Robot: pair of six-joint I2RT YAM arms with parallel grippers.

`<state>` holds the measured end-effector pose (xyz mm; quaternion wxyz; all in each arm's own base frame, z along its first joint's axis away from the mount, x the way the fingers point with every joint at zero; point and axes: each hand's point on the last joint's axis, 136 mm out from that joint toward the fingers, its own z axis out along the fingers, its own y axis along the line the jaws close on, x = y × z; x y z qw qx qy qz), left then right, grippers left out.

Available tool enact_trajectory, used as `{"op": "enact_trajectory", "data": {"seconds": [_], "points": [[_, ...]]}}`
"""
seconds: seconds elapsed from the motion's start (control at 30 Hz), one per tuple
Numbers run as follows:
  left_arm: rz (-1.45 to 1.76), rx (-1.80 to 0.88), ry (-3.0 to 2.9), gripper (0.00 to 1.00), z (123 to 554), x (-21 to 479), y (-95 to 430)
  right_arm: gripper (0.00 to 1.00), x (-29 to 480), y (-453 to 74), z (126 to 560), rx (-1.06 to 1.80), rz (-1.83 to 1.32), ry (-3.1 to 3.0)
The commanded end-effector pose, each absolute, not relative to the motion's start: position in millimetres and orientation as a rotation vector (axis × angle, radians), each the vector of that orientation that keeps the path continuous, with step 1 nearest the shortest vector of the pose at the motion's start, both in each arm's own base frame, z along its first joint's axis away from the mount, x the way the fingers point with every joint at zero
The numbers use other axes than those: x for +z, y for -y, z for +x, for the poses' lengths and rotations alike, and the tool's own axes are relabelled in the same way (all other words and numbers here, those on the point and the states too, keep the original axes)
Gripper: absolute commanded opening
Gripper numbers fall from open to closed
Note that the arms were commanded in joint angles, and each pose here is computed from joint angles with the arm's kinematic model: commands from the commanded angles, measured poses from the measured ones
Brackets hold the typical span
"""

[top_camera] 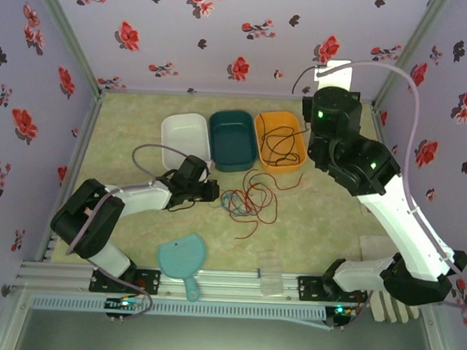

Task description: Untangle the cables

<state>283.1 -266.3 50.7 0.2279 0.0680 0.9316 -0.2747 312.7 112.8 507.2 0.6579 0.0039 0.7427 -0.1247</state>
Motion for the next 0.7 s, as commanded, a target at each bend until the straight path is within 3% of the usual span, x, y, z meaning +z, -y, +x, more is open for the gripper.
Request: {"op": "enact_trajectory", "data": {"seconds": [0.0, 0.67], "points": [[0.234, -0.744, -2.538, 0.00, 285.6, 61.3, 270.1, 0.00, 487.2, -123.5, 333.1, -0.150, 0.013, -1.741], [0.255, -0.750, -2.520, 0.00, 285.8, 66.4, 271.7, 0.00, 435.2, -135.4, 451.4, -0.156, 0.082, -1.805]]}}
